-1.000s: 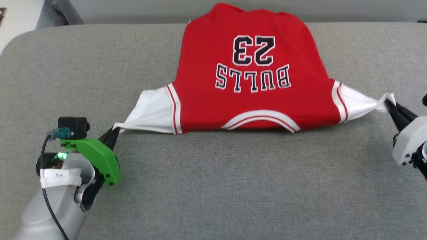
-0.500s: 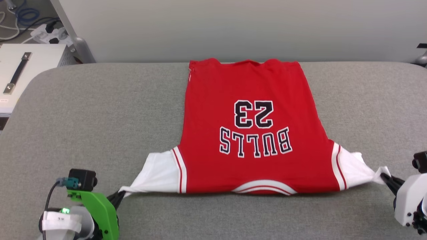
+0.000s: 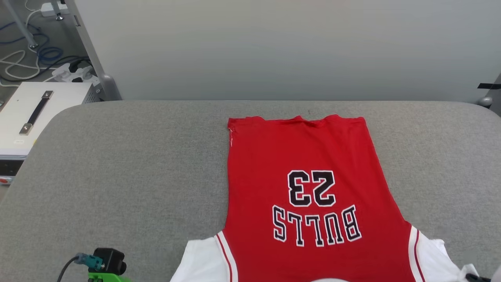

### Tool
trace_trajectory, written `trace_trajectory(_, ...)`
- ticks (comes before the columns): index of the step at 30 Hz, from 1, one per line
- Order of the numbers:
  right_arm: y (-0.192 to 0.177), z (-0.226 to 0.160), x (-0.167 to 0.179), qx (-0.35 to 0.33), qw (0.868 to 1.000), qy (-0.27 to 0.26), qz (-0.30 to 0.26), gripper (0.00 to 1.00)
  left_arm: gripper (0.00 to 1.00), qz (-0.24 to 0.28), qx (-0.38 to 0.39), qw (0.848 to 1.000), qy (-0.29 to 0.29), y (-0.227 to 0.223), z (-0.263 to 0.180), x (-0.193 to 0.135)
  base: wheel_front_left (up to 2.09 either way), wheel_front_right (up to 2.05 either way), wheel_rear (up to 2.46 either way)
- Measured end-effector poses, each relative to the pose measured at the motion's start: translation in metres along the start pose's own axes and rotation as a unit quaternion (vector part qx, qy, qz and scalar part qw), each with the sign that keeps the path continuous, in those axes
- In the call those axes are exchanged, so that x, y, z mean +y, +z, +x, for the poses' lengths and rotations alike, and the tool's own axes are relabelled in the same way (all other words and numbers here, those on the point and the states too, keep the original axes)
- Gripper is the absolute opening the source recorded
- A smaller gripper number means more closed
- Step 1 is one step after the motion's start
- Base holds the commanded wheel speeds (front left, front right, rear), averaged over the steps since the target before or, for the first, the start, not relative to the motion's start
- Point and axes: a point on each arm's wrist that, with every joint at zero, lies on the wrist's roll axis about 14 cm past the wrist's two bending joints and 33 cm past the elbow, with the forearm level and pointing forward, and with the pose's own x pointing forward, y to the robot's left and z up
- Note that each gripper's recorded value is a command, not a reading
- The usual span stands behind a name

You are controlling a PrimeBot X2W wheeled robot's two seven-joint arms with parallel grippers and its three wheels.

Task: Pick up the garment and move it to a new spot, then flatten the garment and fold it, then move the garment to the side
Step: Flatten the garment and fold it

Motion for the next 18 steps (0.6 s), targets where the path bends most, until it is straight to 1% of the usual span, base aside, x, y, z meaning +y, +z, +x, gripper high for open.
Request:
trace_trajectory(4,-0.013,-0.008,-0.006,0.027,1.000,-0.010,-0.005,0.00,0.00,-0.008,0.015,1.000,-0.009,-0.007,-0.006,-0.008,0.00,0.00,0.00)
trace_trajectory(14,0.001,-0.008,-0.003,0.026,1.000,-0.015,-0.002,0.00,0.00,0.001,0.034,0.999,-0.038,-0.005,-0.006,-0.028,0.00,0.00,0.00)
trace_trajectory(15,0.003,-0.008,-0.004,0.025,1.000,-0.017,-0.001,0.85,0.00,0.003,0.037,0.998,-0.041,-0.006,-0.005,-0.030,0.00,0.00,0.00)
trace_trajectory(16,0.006,-0.007,-0.005,0.028,0.999,-0.019,0.006,1.00,0.00,0.006,0.041,0.998,-0.043,-0.006,-0.004,-0.031,0.00,0.00,0.00)
trace_trajectory(18,0.010,-0.007,-0.009,0.037,0.999,-0.022,0.015,1.00,0.00,0.008,0.049,0.997,-0.052,-0.007,-0.003,-0.036,0.00,0.00,0.00)
